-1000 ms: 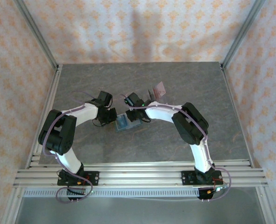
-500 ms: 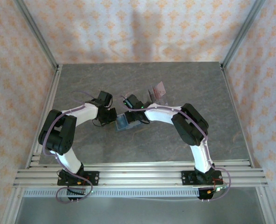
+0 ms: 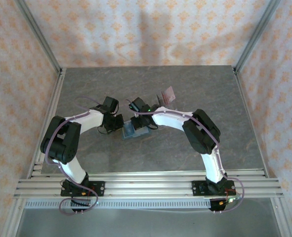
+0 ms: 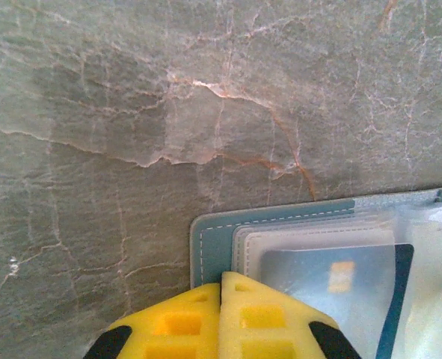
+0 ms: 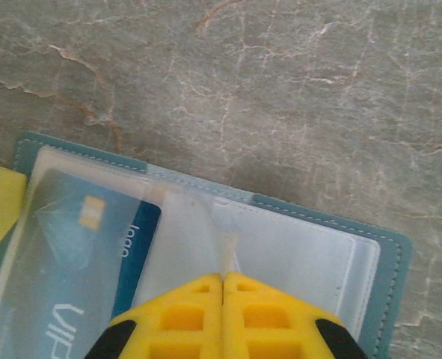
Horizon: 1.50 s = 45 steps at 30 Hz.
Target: Put the credit cards into the card holder
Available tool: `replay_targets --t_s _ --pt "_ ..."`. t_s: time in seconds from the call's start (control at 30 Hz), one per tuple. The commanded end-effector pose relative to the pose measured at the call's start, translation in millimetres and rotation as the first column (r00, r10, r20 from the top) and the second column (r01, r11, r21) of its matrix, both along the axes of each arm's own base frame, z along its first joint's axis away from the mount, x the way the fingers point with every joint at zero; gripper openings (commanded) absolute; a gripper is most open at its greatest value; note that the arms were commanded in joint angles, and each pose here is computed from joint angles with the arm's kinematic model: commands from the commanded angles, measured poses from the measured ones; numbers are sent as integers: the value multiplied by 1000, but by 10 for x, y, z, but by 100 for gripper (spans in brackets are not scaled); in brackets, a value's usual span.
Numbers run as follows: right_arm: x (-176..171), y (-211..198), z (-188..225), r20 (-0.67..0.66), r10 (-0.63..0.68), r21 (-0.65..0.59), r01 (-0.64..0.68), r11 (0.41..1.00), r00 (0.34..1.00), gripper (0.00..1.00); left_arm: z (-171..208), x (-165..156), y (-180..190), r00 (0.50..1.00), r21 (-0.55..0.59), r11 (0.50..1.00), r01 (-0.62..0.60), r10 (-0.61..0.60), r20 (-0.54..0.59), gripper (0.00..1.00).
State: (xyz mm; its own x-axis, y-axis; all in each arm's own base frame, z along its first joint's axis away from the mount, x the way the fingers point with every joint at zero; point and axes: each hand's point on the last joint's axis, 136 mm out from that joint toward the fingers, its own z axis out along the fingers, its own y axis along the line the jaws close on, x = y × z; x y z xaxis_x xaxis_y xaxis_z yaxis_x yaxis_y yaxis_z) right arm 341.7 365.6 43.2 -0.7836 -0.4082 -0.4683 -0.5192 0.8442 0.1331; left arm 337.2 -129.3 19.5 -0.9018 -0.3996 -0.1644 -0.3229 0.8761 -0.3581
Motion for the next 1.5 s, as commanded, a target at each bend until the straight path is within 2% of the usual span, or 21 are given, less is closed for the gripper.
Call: replay_targets --t_s 0.0,0.17,0.7,0.87,1.07,1.27,1.47 --pt "-71 144 261 -23 11 80 -9 997 1000 0 -149 -112 29 999 10 1000 -4 4 -46 0" --pt "-127 246 347 -61 15 148 -5 989 998 0 -153 -121 20 999 8 1000 -2 3 -47 0" --pt "-97 343 561 -86 1 246 20 969 996 0 -137 -121 -4 999 -4 1000 -5 5 -42 0" --pt "-160 419 562 -141 22 309 23 951 990 10 -142 -121 -12 999 -3 1000 -3 3 -44 0" --pt "-153 402 514 -231 7 385 85 919 973 20 -141 -117 -12 999 -2 1000 -2 2 -43 0" --pt "-186 301 323 -291 -18 367 129 921 956 23 -131 -113 -15 999 -2 1000 -2 2 -41 0" --pt "-190 156 412 -238 -37 334 117 935 971 26 -147 -122 -12 999 1 1000 1 -1 -46 0"
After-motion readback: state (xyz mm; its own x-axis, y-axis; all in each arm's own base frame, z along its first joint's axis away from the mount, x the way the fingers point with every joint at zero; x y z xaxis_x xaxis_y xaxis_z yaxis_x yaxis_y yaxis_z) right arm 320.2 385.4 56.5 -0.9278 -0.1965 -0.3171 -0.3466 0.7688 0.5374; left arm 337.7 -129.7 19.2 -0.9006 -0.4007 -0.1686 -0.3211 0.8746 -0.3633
